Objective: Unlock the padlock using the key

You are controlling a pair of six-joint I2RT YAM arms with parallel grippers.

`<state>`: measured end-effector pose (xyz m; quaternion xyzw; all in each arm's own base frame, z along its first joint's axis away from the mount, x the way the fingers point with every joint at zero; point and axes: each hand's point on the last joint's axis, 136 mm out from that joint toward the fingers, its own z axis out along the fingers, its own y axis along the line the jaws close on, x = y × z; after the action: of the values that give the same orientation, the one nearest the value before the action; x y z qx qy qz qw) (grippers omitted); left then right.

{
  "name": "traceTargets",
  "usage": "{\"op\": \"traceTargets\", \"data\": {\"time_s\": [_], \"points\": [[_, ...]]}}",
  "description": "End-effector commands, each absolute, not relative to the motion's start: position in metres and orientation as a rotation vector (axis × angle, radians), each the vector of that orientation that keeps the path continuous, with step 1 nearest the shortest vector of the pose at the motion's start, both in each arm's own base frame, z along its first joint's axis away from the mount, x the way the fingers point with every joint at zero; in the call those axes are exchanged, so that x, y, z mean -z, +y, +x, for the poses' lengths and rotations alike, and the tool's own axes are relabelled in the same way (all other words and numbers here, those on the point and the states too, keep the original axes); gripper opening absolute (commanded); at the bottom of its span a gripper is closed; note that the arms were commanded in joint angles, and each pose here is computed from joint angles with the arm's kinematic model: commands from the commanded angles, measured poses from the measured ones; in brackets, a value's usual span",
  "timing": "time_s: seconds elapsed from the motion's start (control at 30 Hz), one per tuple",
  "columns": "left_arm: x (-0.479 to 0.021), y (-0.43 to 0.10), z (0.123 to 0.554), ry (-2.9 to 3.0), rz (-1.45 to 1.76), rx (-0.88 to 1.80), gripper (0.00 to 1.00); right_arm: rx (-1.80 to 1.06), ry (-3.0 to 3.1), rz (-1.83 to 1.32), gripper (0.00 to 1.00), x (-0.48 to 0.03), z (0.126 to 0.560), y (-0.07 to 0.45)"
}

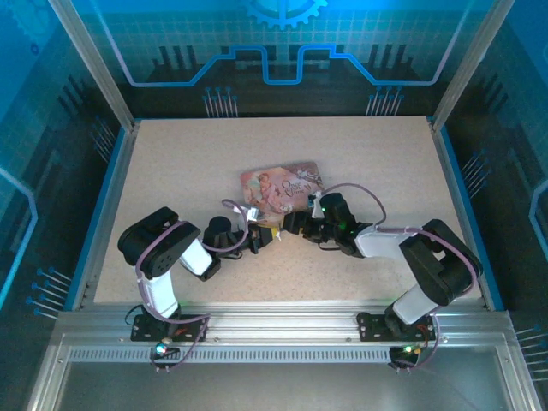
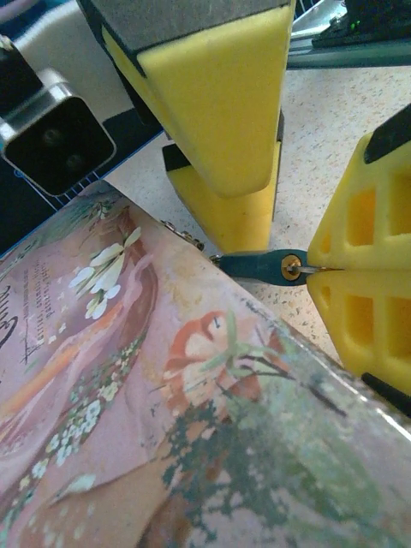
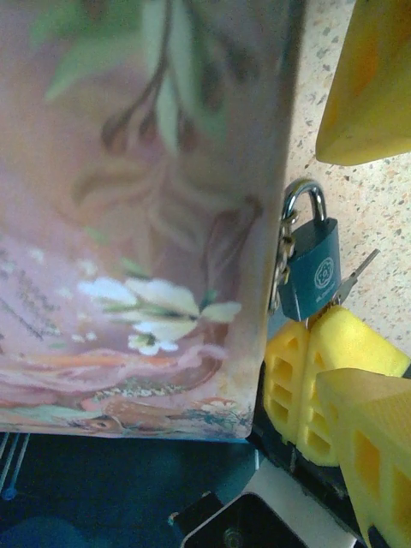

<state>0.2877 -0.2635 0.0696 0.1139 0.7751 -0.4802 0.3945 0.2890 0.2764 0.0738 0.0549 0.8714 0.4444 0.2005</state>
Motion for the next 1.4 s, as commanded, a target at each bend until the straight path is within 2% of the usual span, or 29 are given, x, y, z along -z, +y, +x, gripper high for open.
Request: {"op": "traceTargets", "data": {"time_s": [0.0,0.2,0.5,0.63,0.9,1.1,1.37], "points": [[-0.086,-0.265,0.282,1.91,0.291,1.276,0.0,-1.288,2.399,0.298,0.65,-0.073,0.292,0.273],[-0.075,-0.266,0.279,1.948,0.254,1.248,0.0,-1.233,2.428,0.466,0.61,-0.057,0.278,0.262],[-0.069,-0.272,0.277,1.975,0.118,1.204,0.0,-1.257,2.418,0.545,0.55,-0.056,0.272,0.274],[-0.071,-0.272,0.278,1.978,0.041,1.21,0.0,-1.196,2.438,0.636,0.55,-0.044,0.266,0.266],[-0.079,-0.273,0.279,1.977,-0.065,1.283,0.0,-1.184,2.424,0.639,0.52,-0.04,0.268,0.269],[-0.083,-0.278,0.277,1.979,-0.094,1.333,0.0,-1.304,2.344,0.62,0.48,-0.047,0.278,0.283],[-0.072,-0.279,0.272,2.015,-0.117,1.332,0.0,-1.298,2.292,0.629,0.45,-0.053,0.276,0.281]]}}
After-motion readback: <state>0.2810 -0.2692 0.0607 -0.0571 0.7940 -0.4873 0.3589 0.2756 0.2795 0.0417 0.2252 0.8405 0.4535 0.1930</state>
